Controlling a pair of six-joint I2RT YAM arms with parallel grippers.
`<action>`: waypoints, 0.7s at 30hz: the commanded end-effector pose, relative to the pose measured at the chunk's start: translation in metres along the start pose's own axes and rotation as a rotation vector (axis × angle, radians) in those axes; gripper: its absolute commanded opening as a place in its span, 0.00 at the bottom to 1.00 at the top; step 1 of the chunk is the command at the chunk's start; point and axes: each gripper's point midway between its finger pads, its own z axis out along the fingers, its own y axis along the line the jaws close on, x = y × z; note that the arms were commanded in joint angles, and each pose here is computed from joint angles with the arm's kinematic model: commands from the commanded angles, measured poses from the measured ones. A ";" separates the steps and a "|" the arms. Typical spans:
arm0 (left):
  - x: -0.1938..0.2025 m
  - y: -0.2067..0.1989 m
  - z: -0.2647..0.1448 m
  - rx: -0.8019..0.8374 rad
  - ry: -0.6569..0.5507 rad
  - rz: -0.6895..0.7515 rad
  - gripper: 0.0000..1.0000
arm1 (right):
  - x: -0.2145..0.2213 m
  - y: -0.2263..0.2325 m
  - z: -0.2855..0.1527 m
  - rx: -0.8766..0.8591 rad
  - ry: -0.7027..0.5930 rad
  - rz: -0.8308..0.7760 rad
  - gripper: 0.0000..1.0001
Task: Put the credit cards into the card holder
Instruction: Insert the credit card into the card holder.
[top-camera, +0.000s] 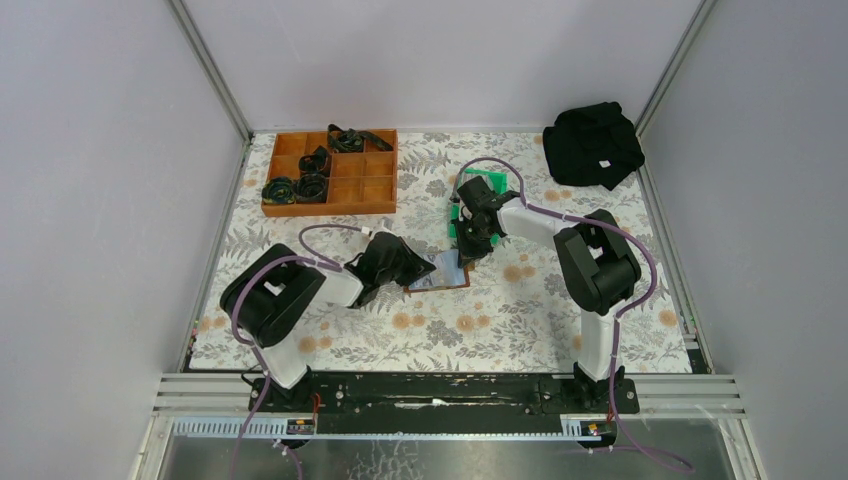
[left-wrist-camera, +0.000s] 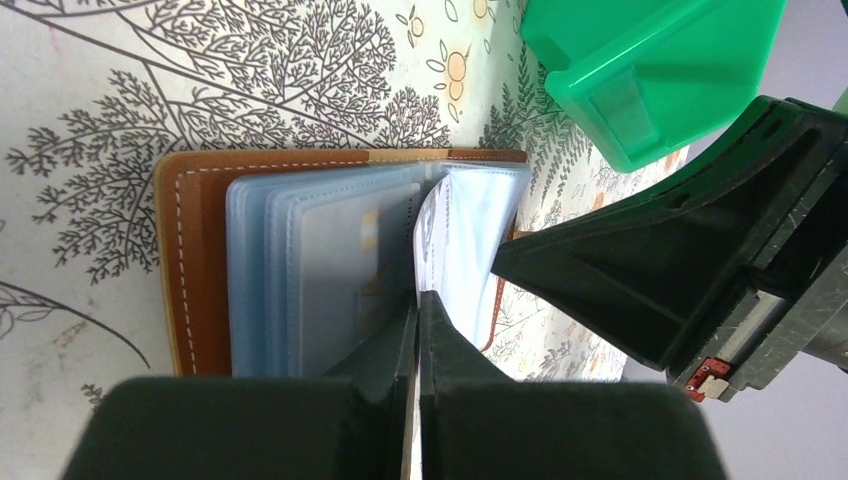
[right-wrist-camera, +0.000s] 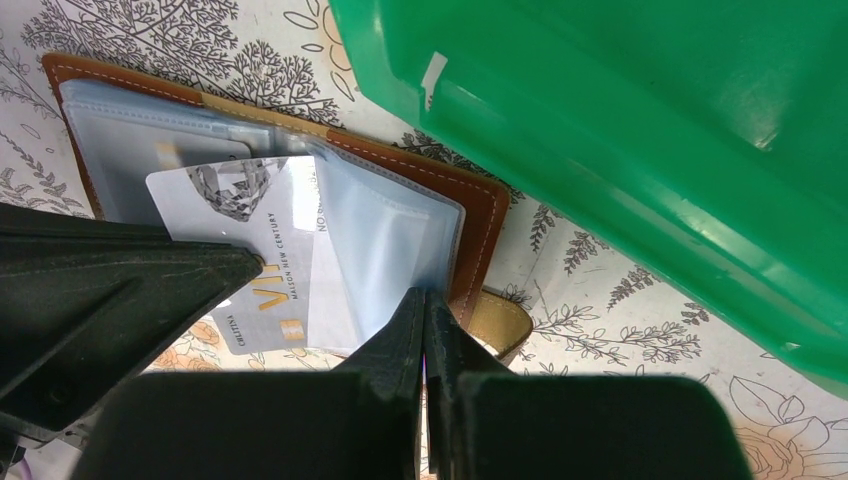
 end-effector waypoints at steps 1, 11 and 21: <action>0.027 0.073 -0.015 -0.268 0.061 0.075 0.00 | 0.038 -0.035 0.015 0.149 0.111 0.004 0.02; 0.022 0.063 -0.022 -0.264 0.080 0.180 0.00 | 0.037 -0.037 0.015 0.152 0.105 0.010 0.02; 0.041 0.057 -0.013 -0.195 0.187 0.214 0.00 | 0.038 -0.037 0.015 0.148 0.107 0.016 0.02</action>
